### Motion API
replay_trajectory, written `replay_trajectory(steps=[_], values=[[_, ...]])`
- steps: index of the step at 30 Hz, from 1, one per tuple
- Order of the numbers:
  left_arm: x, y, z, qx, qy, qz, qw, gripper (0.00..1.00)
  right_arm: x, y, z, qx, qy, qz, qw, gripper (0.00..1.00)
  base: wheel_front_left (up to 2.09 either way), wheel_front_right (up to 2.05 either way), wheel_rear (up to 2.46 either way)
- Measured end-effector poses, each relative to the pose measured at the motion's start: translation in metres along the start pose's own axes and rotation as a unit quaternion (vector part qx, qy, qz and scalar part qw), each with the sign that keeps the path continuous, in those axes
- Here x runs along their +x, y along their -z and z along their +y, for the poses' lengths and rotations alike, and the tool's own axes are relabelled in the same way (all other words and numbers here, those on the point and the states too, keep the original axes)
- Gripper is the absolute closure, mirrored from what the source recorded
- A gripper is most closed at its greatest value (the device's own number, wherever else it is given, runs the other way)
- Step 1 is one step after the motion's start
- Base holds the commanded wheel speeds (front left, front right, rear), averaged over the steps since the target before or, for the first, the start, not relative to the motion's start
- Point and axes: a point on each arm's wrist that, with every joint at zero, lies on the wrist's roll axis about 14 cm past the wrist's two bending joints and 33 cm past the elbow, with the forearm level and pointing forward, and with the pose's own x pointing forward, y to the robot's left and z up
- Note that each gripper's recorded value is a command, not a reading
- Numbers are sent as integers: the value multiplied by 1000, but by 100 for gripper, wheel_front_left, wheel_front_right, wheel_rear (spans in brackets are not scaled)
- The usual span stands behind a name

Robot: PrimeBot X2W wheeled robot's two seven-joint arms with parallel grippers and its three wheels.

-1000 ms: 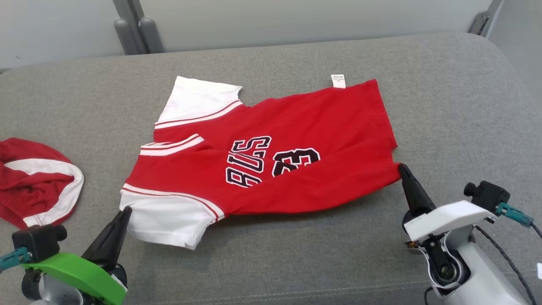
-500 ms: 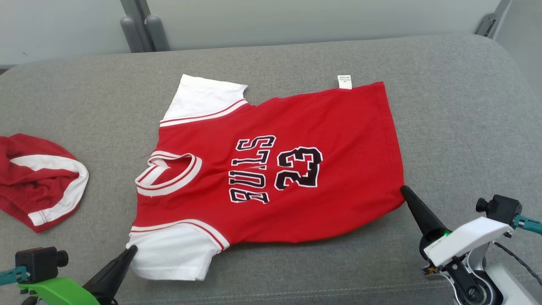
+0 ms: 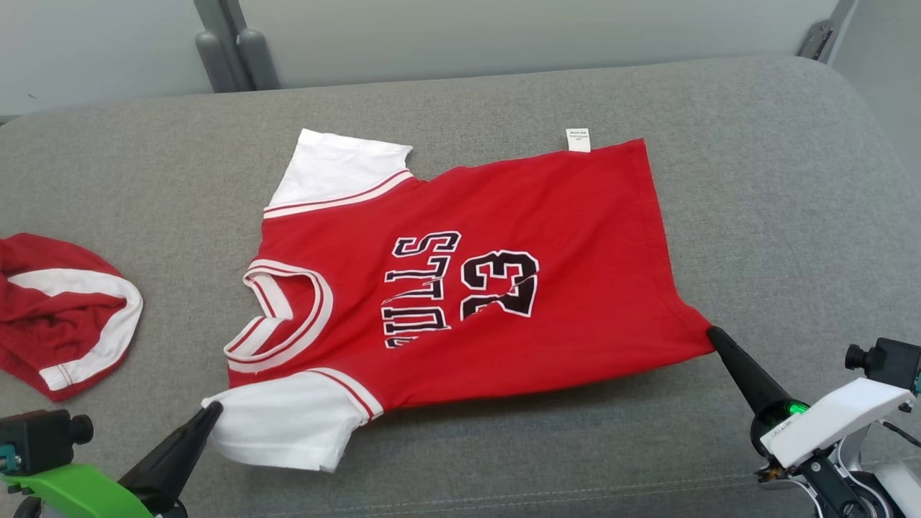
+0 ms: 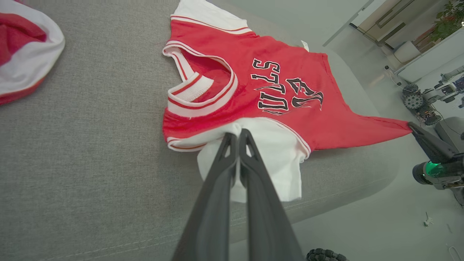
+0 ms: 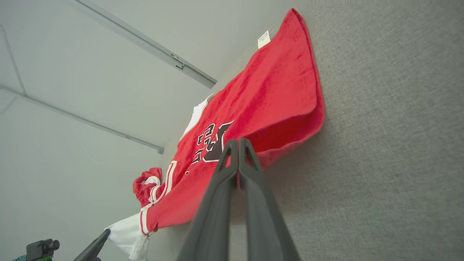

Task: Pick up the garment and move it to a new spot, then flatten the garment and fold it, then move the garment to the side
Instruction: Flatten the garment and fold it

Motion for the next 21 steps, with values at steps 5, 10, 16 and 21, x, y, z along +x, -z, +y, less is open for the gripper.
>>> replay_trajectory(steps=[5, 10, 16, 21], values=[[0, 5, -6, 0, 11, 22, 1000, 100, -7, 10, -3, 16, 5, 21, 1000, 100, 0, 0, 0], [4, 16, -12, -12, 22, 49, 998, 100, -5, 24, -2, 20, 2, 54, 998, 100, 0, 0, 0], [17, 22, -11, -6, 30, 87, 996, 100, 7, 36, 3, 20, -8, 93, 995, 100, 0, 0, 0], [42, 2, -2, 16, 34, 93, 995, 100, 40, 21, 23, 3, -47, 100, 994, 100, 0, 0, 0]])
